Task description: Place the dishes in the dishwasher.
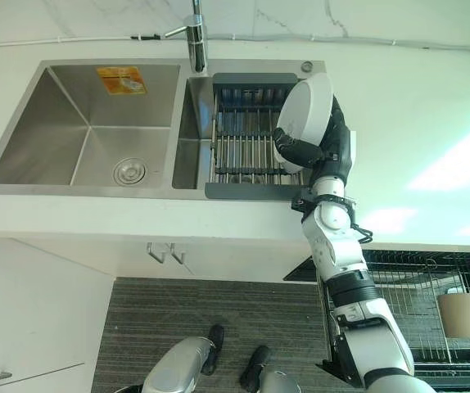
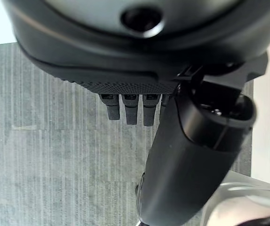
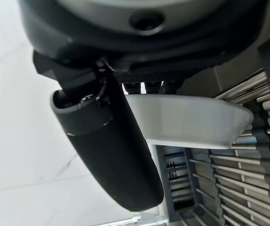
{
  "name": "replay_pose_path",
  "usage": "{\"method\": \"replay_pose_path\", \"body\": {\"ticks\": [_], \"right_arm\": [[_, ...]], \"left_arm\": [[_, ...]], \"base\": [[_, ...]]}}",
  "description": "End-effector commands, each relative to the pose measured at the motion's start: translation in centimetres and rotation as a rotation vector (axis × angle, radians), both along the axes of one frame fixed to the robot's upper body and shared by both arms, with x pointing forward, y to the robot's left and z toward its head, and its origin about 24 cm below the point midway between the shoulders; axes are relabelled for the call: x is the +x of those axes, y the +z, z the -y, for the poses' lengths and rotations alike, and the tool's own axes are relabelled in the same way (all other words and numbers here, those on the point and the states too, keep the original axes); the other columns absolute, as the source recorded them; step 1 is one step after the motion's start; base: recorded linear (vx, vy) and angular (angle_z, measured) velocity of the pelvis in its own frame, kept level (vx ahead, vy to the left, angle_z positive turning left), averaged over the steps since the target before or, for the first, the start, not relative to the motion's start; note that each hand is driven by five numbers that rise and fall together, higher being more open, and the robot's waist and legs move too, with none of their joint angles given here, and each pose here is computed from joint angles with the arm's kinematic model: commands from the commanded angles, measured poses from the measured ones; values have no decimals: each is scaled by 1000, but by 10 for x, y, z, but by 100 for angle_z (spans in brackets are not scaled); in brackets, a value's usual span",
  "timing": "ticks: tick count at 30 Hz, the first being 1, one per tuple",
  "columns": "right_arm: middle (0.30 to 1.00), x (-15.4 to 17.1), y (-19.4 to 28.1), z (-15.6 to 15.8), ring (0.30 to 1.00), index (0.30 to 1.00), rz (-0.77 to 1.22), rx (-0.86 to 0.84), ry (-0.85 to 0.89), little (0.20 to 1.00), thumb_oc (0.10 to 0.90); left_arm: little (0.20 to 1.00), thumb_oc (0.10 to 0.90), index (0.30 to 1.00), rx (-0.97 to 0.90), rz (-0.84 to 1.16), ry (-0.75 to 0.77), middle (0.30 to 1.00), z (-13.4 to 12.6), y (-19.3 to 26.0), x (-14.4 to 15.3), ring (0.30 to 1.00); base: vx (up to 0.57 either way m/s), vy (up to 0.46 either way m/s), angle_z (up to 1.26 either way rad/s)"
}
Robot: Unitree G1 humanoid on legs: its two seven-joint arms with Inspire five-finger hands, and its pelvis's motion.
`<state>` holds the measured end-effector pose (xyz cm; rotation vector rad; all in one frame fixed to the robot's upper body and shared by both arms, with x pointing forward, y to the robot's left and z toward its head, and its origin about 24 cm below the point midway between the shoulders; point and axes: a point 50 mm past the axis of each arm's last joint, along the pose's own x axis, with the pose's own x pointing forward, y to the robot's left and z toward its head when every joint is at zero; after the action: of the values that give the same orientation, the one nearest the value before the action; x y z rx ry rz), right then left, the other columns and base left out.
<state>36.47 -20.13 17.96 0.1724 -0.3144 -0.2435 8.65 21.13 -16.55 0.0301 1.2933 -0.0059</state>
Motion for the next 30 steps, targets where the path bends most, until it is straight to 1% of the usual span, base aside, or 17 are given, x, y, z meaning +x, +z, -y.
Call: {"method": "replay_pose_path", "body": {"ticks": [1,4,6,9,10,12,21,30], "right_arm": [[300,-3,78,3,300,300,285,-46,8,300,400],[300,-2,82,4,300,300,300,-60,-28,300,400],[300,-4,86,6,300,300,323,-84,-86,300,400],[300,-11,96,10,300,300,392,-165,-232,300,400],[300,-11,96,10,300,300,392,-165,-232,300,400],[300,-17,102,12,300,300,441,-227,-329,300,400],[300,-23,106,10,300,300,500,-320,-397,300,400],[300,-34,111,5,300,300,595,-468,-457,300,400]], "left_arm": [[900,800,900,36,-97,-65,900,-12,-3,-27,900],[900,800,900,36,-92,-72,900,-12,-3,-26,900],[900,800,900,34,-89,-71,900,-11,-3,-25,900],[900,800,900,33,-83,-81,900,-9,-3,-23,900],[900,800,900,33,-83,-81,900,-9,-3,-23,900],[900,800,900,38,-80,-93,900,-8,-3,-22,900],[900,800,900,42,-71,-96,900,-7,-3,-21,900],[900,800,900,50,-68,-96,900,-8,-2,-21,900]], "base": [[0,0,0],[-1,5,1],[-6,9,6],[-13,4,7],[-9,-6,11],[-3,-6,4],[0,0,0],[0,0,0]]}}
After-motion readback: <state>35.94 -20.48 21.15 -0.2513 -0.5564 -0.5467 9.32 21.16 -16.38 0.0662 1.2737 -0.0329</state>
